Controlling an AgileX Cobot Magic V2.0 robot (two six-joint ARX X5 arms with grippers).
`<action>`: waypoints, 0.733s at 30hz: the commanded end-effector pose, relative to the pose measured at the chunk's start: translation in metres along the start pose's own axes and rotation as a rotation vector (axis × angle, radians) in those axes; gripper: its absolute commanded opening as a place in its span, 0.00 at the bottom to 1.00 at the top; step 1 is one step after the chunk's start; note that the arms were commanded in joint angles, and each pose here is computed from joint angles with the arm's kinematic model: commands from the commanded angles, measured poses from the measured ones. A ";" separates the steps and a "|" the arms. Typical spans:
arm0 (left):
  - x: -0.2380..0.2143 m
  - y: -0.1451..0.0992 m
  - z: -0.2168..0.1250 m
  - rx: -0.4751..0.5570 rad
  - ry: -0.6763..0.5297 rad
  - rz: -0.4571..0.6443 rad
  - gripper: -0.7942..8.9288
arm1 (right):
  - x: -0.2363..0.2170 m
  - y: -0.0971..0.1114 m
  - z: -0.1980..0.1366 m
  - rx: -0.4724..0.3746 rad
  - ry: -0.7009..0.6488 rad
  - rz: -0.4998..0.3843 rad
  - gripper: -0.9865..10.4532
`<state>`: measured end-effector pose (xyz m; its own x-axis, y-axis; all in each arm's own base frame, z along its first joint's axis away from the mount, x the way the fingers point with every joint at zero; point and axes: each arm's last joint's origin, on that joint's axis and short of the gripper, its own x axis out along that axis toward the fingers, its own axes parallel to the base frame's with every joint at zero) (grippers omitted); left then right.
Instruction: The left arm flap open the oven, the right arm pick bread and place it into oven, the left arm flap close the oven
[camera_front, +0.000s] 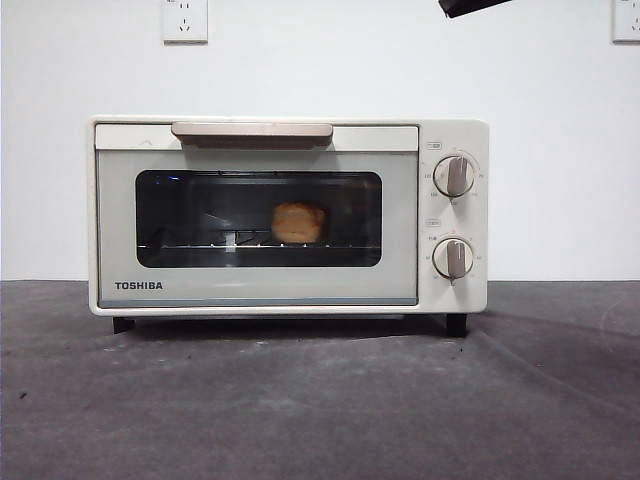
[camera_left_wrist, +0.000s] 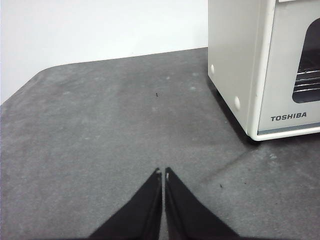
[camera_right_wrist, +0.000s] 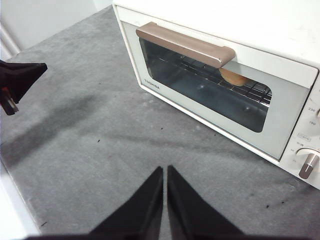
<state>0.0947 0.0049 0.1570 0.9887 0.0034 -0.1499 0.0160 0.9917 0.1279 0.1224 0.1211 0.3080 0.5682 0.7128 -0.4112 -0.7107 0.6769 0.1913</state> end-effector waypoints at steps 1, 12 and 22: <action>0.002 -0.001 -0.007 -0.005 0.026 0.000 0.10 | 0.000 0.002 0.003 -0.003 -0.013 0.007 0.09; 0.002 -0.001 -0.007 -0.005 0.026 0.000 0.10 | 0.000 0.002 0.003 -0.003 -0.013 0.007 0.09; 0.002 -0.001 -0.007 -0.005 0.026 0.000 0.10 | -0.002 -0.001 0.004 -0.039 -0.029 -0.037 0.09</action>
<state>0.0947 0.0049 0.1570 0.9887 0.0034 -0.1499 0.0160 0.9917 0.1279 0.1239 0.1191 0.3083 0.5953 0.6906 -0.4107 -0.6963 0.6985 0.1652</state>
